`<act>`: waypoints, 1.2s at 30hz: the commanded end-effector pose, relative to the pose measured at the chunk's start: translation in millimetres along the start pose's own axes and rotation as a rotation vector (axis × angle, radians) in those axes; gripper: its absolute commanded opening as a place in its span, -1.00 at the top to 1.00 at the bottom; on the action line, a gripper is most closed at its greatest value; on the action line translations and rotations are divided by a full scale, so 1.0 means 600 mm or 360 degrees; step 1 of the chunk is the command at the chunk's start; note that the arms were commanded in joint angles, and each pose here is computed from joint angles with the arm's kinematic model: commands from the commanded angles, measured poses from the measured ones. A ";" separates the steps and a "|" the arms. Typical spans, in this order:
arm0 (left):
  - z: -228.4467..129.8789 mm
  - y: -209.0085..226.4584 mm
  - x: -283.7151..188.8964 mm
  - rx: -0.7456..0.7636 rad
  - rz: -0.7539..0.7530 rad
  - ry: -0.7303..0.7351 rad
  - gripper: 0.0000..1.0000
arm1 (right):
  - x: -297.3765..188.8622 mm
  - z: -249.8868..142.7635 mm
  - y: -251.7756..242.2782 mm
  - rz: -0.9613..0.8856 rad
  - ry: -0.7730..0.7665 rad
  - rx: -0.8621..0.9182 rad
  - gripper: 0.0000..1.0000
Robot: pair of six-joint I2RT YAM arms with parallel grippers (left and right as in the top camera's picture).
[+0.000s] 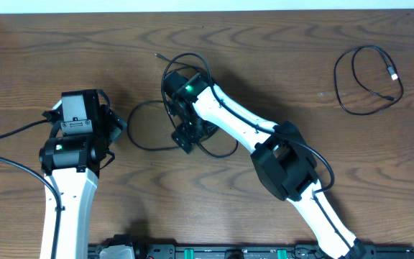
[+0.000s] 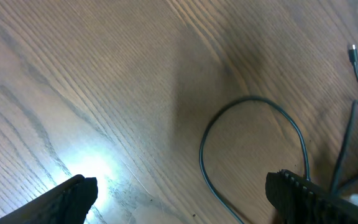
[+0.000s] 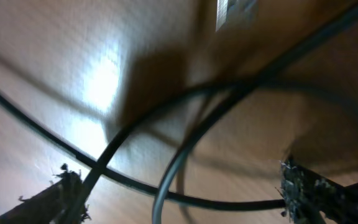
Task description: Untangle cables
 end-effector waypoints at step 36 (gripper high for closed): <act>0.000 0.008 -0.003 -0.0011 0.0045 0.0017 -0.87 | 0.007 -0.077 -0.391 -0.0066 0.0005 0.0721 0.98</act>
Point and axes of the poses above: each gripper's point midway between its finger pads, its own x axis out along the fingers, its own y axis along the line the jaws close on, z = x × y, the point moved 3 cm from there along -x, back along the fingers, and after that the axes turned 3 degrees about x, right-handed, at the moved point
